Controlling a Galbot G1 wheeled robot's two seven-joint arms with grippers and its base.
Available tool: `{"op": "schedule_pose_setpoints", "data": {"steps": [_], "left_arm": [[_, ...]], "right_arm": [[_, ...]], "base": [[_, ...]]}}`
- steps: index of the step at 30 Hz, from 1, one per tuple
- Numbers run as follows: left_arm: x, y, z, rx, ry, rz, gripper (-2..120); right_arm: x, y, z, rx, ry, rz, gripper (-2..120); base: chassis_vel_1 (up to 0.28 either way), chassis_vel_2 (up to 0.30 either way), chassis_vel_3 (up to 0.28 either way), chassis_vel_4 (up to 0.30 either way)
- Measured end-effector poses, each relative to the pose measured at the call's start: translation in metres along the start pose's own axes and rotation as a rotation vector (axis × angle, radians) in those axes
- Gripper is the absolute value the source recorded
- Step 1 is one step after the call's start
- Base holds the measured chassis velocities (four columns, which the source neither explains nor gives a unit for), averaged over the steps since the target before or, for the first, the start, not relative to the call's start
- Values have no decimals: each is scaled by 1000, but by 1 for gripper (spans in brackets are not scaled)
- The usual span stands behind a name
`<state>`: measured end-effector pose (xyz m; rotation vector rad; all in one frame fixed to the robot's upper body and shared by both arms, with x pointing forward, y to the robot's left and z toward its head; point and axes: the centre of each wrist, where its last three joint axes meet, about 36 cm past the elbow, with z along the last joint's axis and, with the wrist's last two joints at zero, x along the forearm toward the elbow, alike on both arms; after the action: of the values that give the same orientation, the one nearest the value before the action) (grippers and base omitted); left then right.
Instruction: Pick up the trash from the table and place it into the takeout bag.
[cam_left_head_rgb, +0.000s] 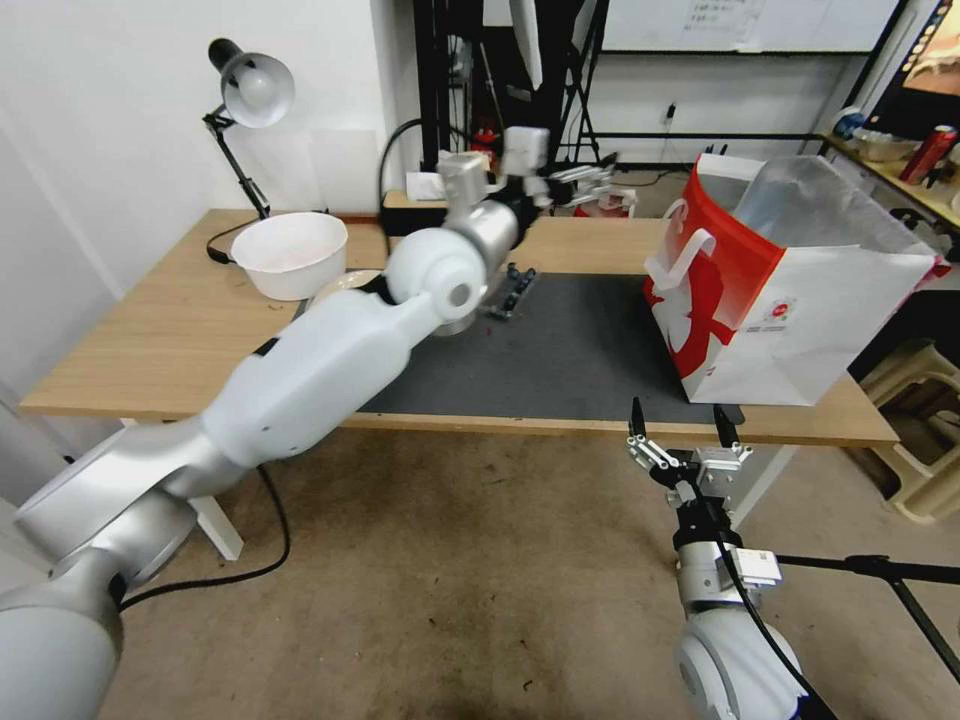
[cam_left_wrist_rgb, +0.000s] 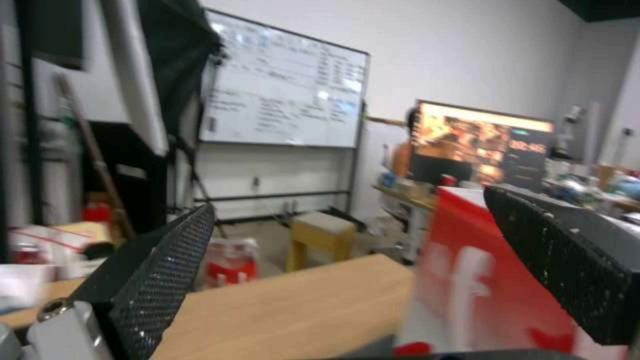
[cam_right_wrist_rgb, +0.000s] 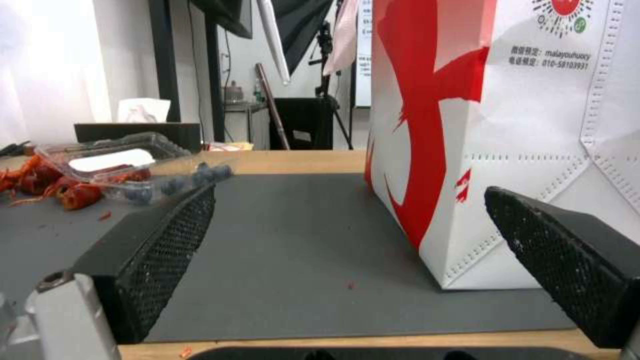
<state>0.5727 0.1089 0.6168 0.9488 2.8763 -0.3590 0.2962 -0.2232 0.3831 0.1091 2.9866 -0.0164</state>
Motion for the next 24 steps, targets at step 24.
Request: {"op": "schedule_pose_setpoints", "data": {"steps": [24], "left_arm": [[169,67,51,-162,-43,-282,100]], "right_arm": [[4,11,5,3,14,-32,100]], "base": [[0,0,0,0]]}}
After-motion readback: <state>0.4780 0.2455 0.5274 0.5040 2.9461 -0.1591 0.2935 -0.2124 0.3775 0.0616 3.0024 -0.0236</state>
